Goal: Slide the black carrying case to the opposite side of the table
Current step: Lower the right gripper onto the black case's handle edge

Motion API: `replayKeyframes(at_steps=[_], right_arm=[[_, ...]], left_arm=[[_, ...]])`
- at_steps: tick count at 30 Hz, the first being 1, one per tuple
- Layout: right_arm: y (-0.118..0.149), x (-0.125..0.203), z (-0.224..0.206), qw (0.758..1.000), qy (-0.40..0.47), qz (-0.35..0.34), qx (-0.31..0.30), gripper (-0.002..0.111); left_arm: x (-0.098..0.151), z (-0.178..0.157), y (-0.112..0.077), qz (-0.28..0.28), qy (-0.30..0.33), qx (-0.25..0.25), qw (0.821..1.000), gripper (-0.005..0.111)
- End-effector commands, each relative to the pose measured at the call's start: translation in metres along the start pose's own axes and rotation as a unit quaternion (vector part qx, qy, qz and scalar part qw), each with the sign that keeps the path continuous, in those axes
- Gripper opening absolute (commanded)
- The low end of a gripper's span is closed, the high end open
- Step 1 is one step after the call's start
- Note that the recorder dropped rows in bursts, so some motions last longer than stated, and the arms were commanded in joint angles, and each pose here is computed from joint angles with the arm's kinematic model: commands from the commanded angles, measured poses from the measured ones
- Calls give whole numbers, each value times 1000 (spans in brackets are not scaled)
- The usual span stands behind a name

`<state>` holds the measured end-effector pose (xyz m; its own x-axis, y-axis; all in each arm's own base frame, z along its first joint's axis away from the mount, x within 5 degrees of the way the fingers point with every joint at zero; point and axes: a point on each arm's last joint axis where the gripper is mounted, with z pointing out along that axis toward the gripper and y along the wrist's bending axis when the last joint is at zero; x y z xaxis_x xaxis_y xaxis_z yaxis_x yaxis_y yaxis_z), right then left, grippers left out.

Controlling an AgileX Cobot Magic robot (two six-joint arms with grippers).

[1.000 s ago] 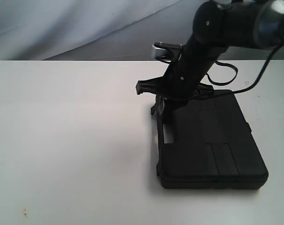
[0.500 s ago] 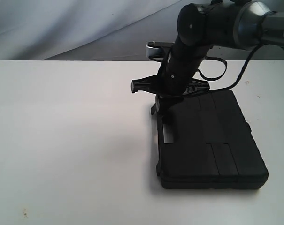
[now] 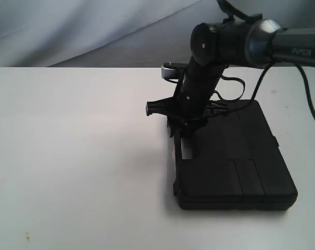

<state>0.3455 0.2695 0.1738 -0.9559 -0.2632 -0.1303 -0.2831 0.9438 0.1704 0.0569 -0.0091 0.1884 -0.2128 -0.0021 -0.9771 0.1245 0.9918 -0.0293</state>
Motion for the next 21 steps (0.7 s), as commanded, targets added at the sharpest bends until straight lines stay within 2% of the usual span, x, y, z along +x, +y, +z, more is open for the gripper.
replayKeyframes(at_steps=[1, 14, 21], right_arm=[[0, 1, 11, 1000, 14, 5, 3, 37], [9, 7, 44, 999, 42, 8, 12, 36], [13, 5, 48, 999, 28, 21, 0, 32]], left_arm=[[1, 0, 0, -4, 0, 0, 1000, 0], [1, 0, 0, -4, 0, 0, 1000, 0], [1, 0, 0, -4, 0, 0, 1000, 0]])
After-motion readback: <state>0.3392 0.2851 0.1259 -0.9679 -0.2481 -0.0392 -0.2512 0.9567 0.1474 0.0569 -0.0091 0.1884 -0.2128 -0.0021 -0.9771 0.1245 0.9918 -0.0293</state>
